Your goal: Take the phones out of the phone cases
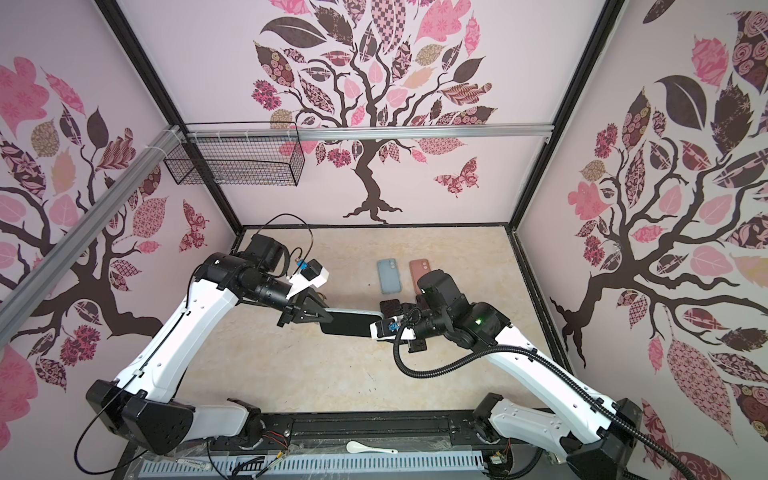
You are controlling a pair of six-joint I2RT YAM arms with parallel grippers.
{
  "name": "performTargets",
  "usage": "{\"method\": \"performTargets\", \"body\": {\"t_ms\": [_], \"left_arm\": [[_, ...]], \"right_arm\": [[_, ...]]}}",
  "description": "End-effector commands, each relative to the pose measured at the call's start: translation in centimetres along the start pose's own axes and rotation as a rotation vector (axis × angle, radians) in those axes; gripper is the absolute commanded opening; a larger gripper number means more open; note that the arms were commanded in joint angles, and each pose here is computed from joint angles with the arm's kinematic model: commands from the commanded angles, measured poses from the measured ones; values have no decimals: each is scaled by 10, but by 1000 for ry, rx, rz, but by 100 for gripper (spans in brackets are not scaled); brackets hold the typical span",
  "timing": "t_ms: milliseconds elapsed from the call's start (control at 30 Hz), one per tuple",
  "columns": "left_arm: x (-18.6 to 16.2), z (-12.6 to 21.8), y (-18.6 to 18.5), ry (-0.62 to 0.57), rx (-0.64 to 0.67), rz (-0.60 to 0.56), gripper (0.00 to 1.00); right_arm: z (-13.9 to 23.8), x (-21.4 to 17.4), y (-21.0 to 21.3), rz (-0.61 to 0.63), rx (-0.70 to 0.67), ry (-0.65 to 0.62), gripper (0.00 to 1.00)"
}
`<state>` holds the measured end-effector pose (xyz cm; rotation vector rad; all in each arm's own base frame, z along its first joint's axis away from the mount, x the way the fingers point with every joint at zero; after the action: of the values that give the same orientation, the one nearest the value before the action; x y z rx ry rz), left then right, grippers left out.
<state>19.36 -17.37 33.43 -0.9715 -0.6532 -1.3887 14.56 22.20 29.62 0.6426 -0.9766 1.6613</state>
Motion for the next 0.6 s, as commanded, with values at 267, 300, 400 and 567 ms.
{"method": "performTargets", "body": {"t_ms": [267, 300, 400, 567], "left_arm": [[2, -14, 21, 54, -38, 23, 0], [2, -15, 20, 56, -45, 23, 0], [1, -18, 20, 63, -70, 32, 0], [2, -22, 16, 59, -126, 36, 0]], "right_arm": [[9, 49, 5, 194, 24, -212, 0], [9, 50, 4, 201, 15, -213, 0], [9, 51, 2, 217, -8, -218, 0], [11, 54, -4, 214, -63, -231, 0]]}}
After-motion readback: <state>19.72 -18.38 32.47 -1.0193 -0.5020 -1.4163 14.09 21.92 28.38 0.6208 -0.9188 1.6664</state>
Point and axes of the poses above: each gripper's point midway between its finger pads, its own z axis back along the fingers, its own y axis along the line the jaws close on, x = y × z, the point moved 6 cm from there along z, back along the fingers, and after that the axes turned 6 degrees about -z, right-handed, at the moved point
